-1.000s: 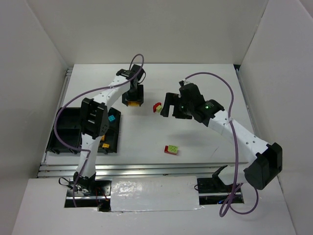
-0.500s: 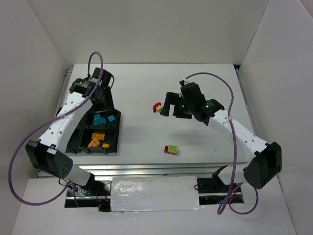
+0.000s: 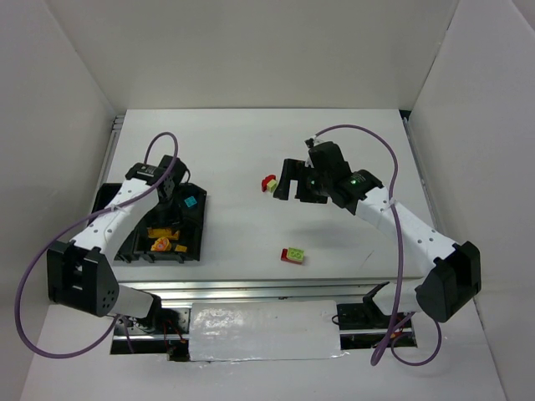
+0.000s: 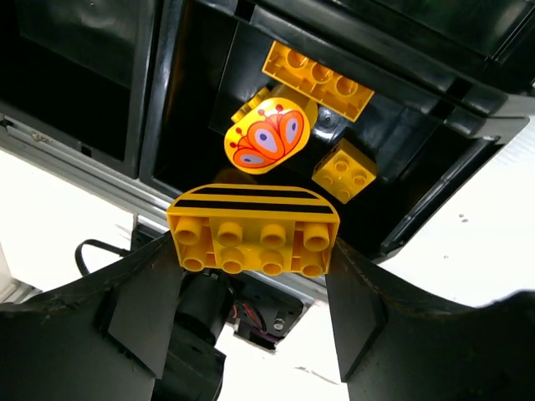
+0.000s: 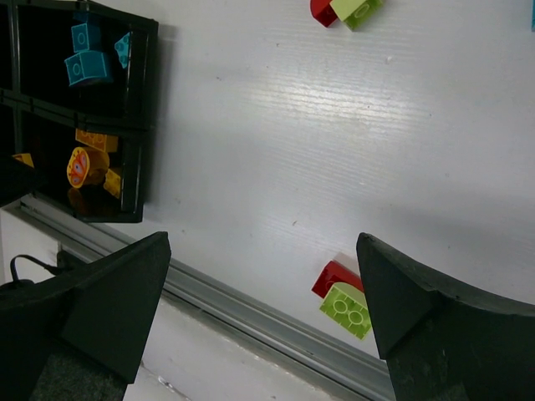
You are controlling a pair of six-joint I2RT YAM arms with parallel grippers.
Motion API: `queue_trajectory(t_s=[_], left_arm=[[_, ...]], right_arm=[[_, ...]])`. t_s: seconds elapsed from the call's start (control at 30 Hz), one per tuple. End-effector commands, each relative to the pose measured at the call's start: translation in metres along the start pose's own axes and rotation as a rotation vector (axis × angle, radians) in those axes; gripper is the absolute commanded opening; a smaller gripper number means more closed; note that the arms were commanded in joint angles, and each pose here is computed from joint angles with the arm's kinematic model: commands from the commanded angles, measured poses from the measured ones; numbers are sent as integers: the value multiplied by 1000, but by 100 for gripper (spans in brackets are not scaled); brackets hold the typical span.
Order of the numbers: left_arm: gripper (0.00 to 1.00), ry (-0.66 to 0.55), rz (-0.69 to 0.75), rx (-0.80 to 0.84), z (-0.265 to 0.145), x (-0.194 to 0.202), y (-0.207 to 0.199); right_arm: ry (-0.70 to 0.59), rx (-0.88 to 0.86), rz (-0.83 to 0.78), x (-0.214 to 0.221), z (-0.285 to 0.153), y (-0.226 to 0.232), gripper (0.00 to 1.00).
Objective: Sort the legos into containers by color
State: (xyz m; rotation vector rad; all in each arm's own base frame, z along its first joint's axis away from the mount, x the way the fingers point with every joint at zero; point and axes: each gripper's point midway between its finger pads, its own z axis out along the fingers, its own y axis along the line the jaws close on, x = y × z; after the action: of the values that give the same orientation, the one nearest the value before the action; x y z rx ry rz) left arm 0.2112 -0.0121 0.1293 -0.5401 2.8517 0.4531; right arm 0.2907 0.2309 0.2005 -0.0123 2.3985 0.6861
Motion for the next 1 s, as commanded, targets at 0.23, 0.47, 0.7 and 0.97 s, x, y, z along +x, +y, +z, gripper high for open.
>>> queue_trajectory(t_s=[0.23, 0.47, 0.7, 0.97], left_arm=[[100, -61, -49, 16, 8, -16, -7], [100, -135, -31, 107, -22, -50, -23], [99, -263, 86, 494, -69, -89, -98], [100, -233, 263, 563, -94, -71, -210]], right_arm=[[-45, -17, -18, -13, -2, 4, 100], [16, 132, 25, 3, 2, -24, 100], [93, 346, 109, 33, 2, -67, 100], [-146, 567, 312, -7, -56, -109, 100]])
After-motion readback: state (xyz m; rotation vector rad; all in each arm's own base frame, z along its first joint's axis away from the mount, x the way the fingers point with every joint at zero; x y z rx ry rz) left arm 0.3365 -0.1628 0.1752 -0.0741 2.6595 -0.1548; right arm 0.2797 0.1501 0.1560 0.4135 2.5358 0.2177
